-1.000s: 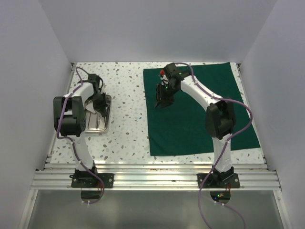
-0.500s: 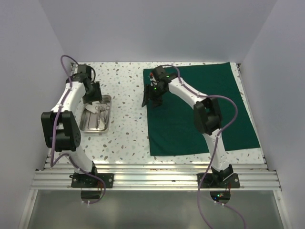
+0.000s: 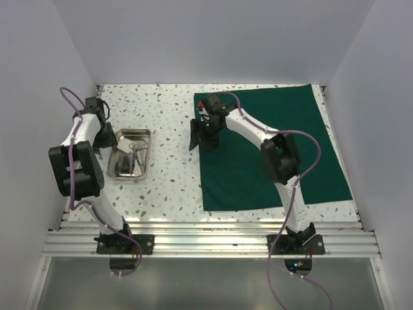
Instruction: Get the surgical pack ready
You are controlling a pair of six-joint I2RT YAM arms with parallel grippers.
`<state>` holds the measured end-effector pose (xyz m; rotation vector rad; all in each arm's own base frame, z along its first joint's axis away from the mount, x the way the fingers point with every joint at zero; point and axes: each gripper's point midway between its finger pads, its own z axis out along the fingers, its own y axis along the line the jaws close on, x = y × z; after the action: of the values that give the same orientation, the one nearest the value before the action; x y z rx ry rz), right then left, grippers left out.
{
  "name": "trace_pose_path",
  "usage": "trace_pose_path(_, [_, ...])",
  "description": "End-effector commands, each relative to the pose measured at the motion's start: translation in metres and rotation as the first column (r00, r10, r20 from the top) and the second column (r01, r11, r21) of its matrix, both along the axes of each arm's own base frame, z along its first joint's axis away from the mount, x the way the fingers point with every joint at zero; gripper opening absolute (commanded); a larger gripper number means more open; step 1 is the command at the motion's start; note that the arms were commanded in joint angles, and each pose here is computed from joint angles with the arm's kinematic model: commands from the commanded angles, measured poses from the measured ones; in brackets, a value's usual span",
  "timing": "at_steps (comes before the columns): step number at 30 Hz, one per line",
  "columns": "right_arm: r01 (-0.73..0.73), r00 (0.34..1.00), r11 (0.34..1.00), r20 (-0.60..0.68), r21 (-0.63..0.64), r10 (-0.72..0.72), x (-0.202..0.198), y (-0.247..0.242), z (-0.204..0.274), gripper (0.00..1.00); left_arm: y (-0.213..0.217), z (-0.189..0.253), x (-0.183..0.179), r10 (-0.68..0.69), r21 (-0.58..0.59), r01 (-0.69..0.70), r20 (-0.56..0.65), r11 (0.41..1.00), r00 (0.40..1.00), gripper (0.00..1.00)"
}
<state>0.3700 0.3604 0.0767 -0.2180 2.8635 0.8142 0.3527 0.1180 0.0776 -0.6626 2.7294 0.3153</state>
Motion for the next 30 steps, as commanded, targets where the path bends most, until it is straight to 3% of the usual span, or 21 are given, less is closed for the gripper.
trace_pose_path(1, [-0.092,0.991,0.996,0.101,-0.002,0.092,-0.014,-0.018,0.033,0.68,0.013,-0.019,-0.009,0.019,0.020,-0.018,-0.065,1.000,0.998,0.54])
trace_pose_path(6, [-0.093,0.995,0.996,0.043,0.010,0.092,-0.030,-0.040,0.019,0.69,0.006,-0.035,-0.006,-0.012,-0.029,0.010,-0.086,1.000,0.996,0.42])
trace_pose_path(11, [-0.038,0.998,0.998,0.042,0.043,0.036,-0.016,-0.058,0.027,0.68,-0.005,-0.051,-0.004,-0.022,-0.102,0.011,-0.104,0.995,0.994,0.31])
trace_pose_path(20, [-0.007,0.998,1.000,0.063,0.028,0.005,-0.007,-0.069,0.037,0.68,-0.025,-0.055,-0.002,-0.002,-0.206,-0.017,-0.092,0.978,0.996,0.00])
trace_pose_path(30, [0.068,0.996,0.997,0.062,-0.040,-0.066,-0.021,-0.106,0.059,0.68,-0.049,-0.015,0.005,-0.002,-0.222,-0.002,-0.017,0.975,1.000,0.00])
